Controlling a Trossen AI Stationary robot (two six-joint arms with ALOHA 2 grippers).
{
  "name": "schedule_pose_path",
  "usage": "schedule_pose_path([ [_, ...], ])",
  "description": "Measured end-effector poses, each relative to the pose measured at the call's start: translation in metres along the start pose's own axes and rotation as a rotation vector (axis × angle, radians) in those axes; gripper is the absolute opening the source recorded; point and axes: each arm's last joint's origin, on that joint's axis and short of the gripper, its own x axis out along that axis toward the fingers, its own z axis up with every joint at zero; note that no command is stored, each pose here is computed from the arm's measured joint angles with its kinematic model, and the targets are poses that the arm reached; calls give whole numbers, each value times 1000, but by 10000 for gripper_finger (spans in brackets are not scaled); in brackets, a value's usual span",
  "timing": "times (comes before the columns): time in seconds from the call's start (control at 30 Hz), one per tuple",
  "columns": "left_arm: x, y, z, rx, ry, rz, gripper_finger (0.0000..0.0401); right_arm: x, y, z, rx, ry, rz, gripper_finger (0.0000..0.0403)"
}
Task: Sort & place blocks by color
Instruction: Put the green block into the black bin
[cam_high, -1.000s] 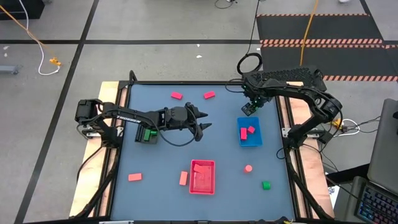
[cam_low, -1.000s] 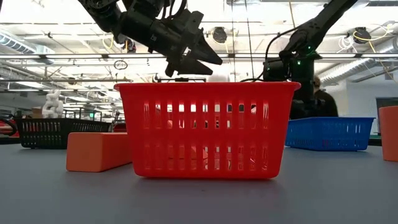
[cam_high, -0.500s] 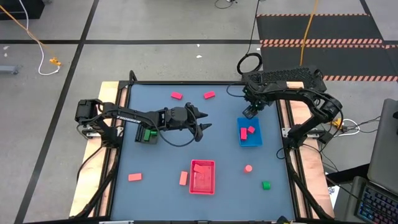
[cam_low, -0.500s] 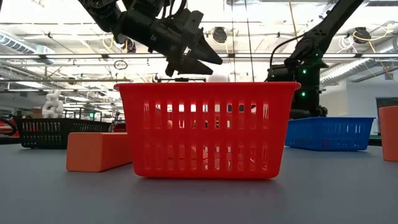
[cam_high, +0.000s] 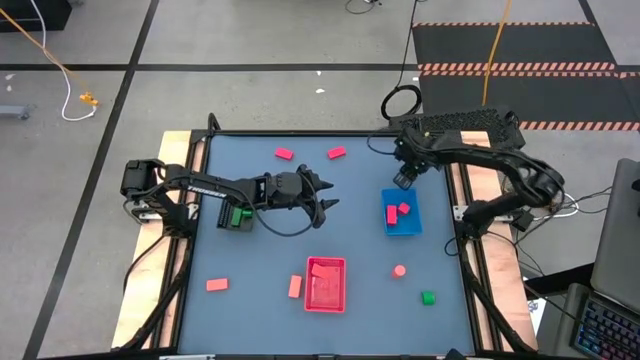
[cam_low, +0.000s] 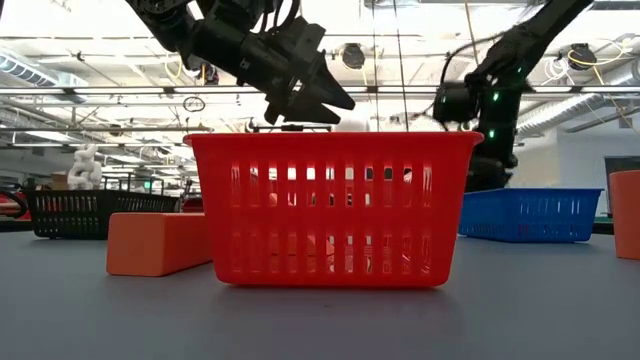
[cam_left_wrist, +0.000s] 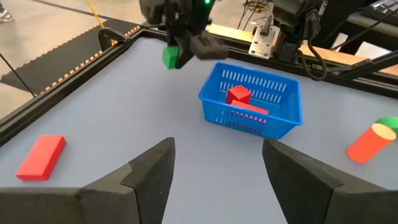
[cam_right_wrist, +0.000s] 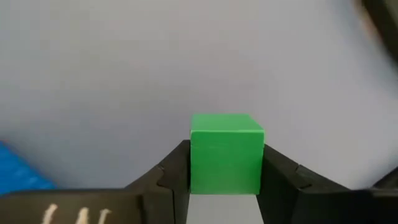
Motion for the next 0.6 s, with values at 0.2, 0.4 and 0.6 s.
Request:
schedule_pose_path([
  [0.2,0,0,0,8,-1,8,243,-44,9,1,36,-243,156,123],
  [0.4,0,0,0,36,-2,9,243,-90,33,4,18,-535,472,123],
  [0.6,0,0,0,51,-3,10,243,-123,63,7,-72,-745,731,123],
])
